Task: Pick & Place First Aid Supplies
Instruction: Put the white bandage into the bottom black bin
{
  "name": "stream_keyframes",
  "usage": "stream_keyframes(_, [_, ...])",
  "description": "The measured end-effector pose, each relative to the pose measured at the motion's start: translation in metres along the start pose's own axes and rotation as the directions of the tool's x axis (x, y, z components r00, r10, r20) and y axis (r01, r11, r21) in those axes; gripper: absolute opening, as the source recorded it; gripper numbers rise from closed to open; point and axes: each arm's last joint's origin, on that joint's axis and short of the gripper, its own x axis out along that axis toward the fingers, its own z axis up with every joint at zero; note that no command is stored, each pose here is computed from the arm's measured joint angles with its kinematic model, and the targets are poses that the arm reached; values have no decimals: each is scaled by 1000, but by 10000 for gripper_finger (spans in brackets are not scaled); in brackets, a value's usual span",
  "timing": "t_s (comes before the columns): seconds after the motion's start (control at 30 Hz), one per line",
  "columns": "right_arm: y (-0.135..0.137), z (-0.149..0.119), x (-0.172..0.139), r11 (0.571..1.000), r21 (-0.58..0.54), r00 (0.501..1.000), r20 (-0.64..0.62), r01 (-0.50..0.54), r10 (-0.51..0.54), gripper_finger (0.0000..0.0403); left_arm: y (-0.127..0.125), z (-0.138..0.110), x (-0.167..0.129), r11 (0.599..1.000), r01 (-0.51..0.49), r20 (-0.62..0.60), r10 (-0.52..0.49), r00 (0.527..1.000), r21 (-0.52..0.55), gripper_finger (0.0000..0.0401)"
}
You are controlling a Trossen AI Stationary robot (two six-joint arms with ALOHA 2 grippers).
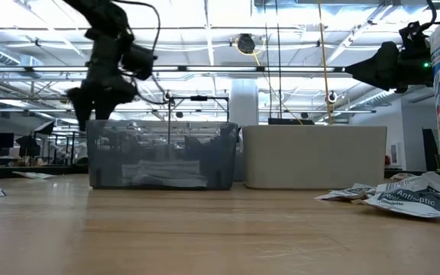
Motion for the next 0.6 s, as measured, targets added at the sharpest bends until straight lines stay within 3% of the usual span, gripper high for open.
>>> stream_keyframes(0.17, [0,0,0,1000,0,1000,0,0,0,263,26,-11,6,950,33,7,-32,999,-310,303])
stream_keyframes(0.33, [0,0,0,1000,0,1000,0,0,0,263,43,-30,16,826,96,17,-104,994,-555,308])
stream_keyframes(0.47, [0,0,0,1000,0,1000,0,0,0,263,55,-47,25,733,91,17,-108,994,-674,315])
stream_keyframes(0.6, [0,0,0,1000,0,1000,-1,0,0,263,63,-59,34,675,79,5,-111,994,-733,315])
